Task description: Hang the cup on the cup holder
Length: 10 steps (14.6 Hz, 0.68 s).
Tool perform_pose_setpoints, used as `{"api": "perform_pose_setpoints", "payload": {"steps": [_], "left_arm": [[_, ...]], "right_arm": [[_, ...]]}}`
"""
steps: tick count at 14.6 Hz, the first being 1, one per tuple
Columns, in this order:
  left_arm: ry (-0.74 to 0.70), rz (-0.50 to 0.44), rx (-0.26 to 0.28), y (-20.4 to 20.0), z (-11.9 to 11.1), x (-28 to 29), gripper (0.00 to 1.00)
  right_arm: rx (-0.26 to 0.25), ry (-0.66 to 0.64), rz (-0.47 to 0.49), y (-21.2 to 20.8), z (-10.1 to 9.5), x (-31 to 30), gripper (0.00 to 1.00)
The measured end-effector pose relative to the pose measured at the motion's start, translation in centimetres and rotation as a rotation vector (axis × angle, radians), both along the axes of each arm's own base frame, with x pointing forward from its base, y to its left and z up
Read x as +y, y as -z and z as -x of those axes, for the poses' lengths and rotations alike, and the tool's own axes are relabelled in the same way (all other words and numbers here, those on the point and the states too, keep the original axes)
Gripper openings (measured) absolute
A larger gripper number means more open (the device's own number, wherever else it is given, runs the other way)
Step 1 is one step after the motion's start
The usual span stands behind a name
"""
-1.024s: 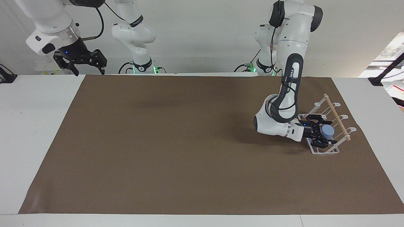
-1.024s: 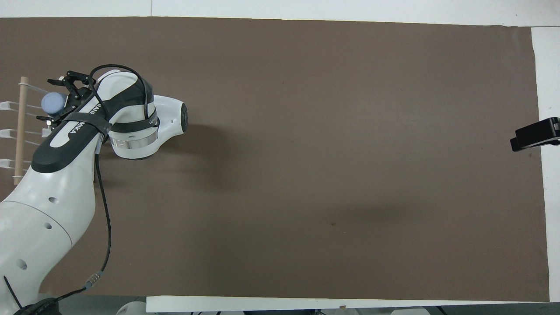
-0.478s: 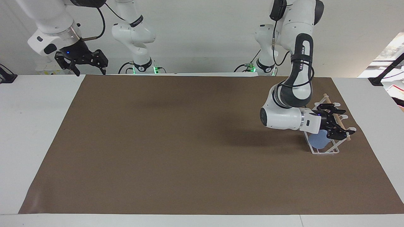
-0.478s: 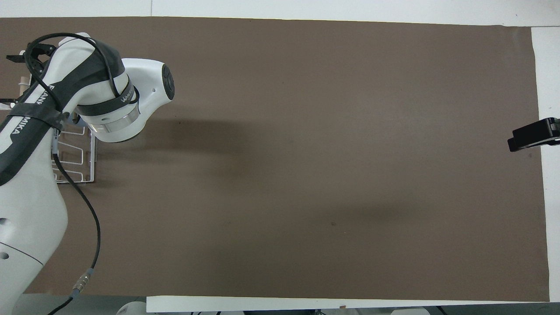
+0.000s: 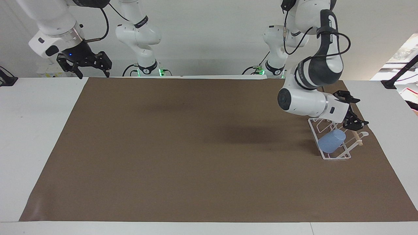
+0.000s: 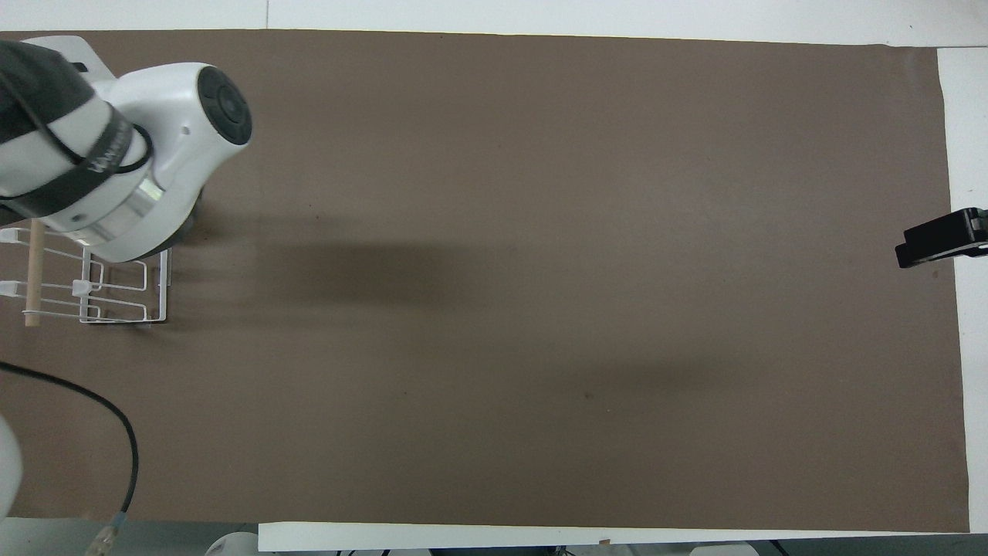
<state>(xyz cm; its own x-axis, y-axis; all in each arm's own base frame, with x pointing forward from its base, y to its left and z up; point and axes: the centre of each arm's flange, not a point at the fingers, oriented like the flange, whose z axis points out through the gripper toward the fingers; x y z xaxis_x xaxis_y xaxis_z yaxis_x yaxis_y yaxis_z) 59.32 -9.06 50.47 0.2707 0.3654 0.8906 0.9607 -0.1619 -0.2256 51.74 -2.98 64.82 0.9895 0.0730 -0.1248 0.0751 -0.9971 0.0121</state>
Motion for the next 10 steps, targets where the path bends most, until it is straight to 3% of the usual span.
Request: {"api": "perform_pose_setpoints", "payload": {"steps": [3, 7, 10], "left_arm": [[0.047, 0.184, 0.124, -0.8, 1.0, 3.7, 0.99], [0.192, 0.469, 0.352, 2.4, 3.1, 4.1, 1.0], [0.36, 0.684, 0.523, 1.8, 4.2, 3.2, 1.0]], "right_arm": [[0.0, 0.0, 0.0, 0.0, 0.0, 0.0, 1.0], [0.0, 0.0, 0.0, 0.0, 0.0, 0.0, 1.0], [0.0, 0.0, 0.0, 0.0, 0.0, 0.0, 1.0]]}}
